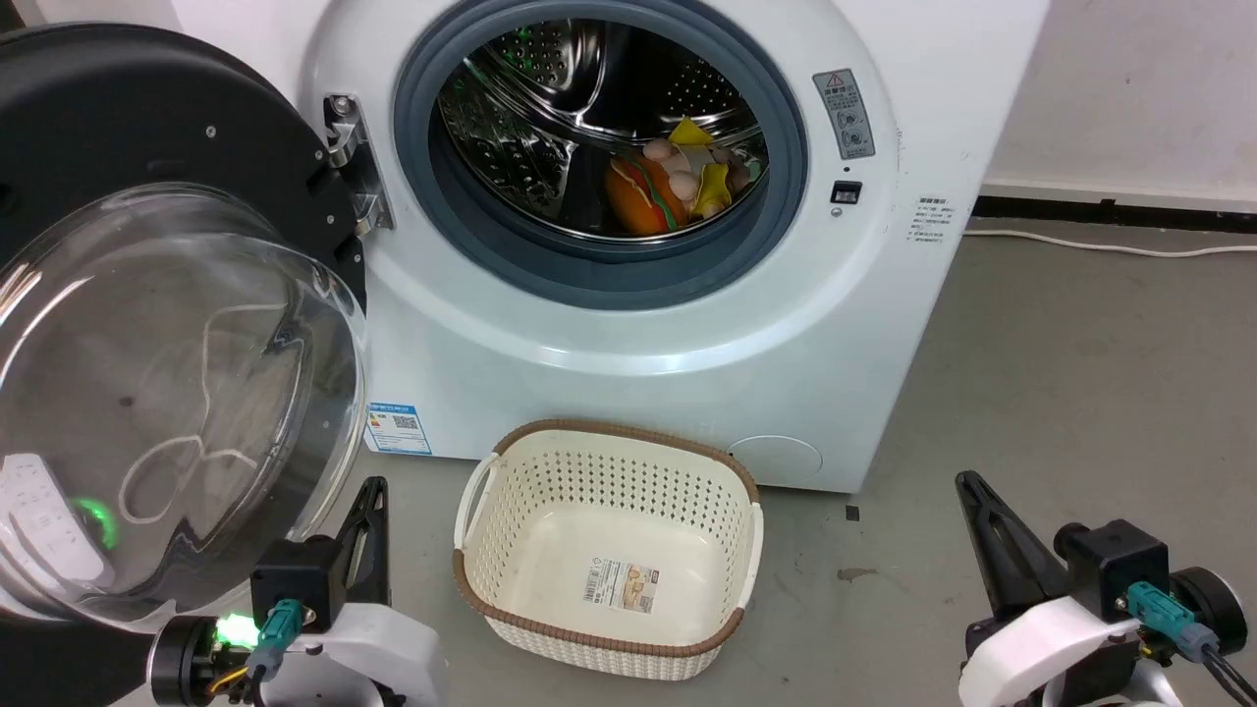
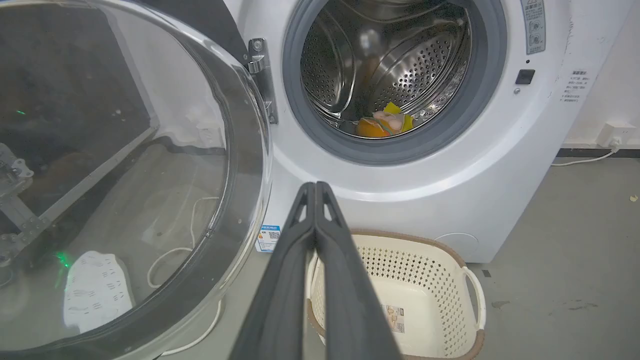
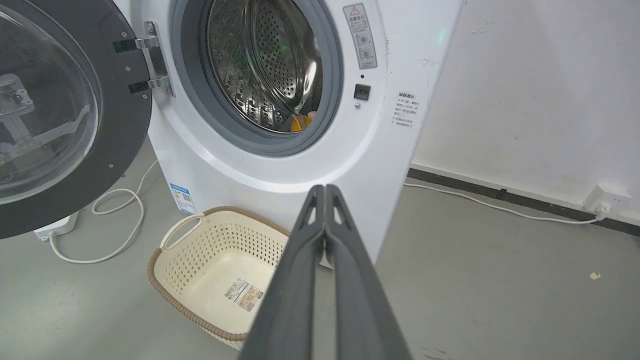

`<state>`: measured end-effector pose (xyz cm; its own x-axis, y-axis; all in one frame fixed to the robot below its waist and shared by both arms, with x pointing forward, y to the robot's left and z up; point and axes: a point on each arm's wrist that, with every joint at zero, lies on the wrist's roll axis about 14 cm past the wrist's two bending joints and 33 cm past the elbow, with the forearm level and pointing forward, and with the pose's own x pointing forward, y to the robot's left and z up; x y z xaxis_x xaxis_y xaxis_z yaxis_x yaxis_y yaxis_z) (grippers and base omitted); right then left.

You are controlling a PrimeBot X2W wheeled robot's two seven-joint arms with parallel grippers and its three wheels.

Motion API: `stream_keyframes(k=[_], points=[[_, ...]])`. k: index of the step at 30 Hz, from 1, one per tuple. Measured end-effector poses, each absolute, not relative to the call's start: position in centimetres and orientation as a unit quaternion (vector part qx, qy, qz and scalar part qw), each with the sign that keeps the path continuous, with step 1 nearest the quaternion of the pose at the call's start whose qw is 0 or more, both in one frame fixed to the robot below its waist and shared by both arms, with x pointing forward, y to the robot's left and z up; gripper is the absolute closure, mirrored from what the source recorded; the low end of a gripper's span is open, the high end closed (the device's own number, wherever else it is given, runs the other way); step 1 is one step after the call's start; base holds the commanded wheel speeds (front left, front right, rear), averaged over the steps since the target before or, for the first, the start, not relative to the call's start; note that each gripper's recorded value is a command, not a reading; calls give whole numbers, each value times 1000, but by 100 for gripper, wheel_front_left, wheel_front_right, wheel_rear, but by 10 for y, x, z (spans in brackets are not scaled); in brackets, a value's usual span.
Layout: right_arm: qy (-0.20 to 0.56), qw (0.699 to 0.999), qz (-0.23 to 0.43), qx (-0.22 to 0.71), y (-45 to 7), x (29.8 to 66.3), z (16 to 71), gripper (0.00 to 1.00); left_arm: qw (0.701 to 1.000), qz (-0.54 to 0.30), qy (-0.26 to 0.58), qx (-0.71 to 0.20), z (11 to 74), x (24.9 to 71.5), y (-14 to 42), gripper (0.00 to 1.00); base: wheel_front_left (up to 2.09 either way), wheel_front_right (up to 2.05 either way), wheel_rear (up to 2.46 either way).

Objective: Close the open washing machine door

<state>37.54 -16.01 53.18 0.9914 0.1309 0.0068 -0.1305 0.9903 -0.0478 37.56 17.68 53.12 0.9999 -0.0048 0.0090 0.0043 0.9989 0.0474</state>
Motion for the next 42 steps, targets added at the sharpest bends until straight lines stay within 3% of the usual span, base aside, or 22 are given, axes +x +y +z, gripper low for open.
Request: stream_keyframes(k=[7,8,42], points=[[-5,998,66,-24,-160,375,532,100,1000,-2,-4,24,531,376,177,100,0,0,0],[-5,998,66,-23,-160,376,532,0,1000,-2,-4,24,531,376,177,0,0,0,0],[-25,995,93,-2,-141,382,534,0,999,17,-32,13,539,365,190,0,0,0,0]])
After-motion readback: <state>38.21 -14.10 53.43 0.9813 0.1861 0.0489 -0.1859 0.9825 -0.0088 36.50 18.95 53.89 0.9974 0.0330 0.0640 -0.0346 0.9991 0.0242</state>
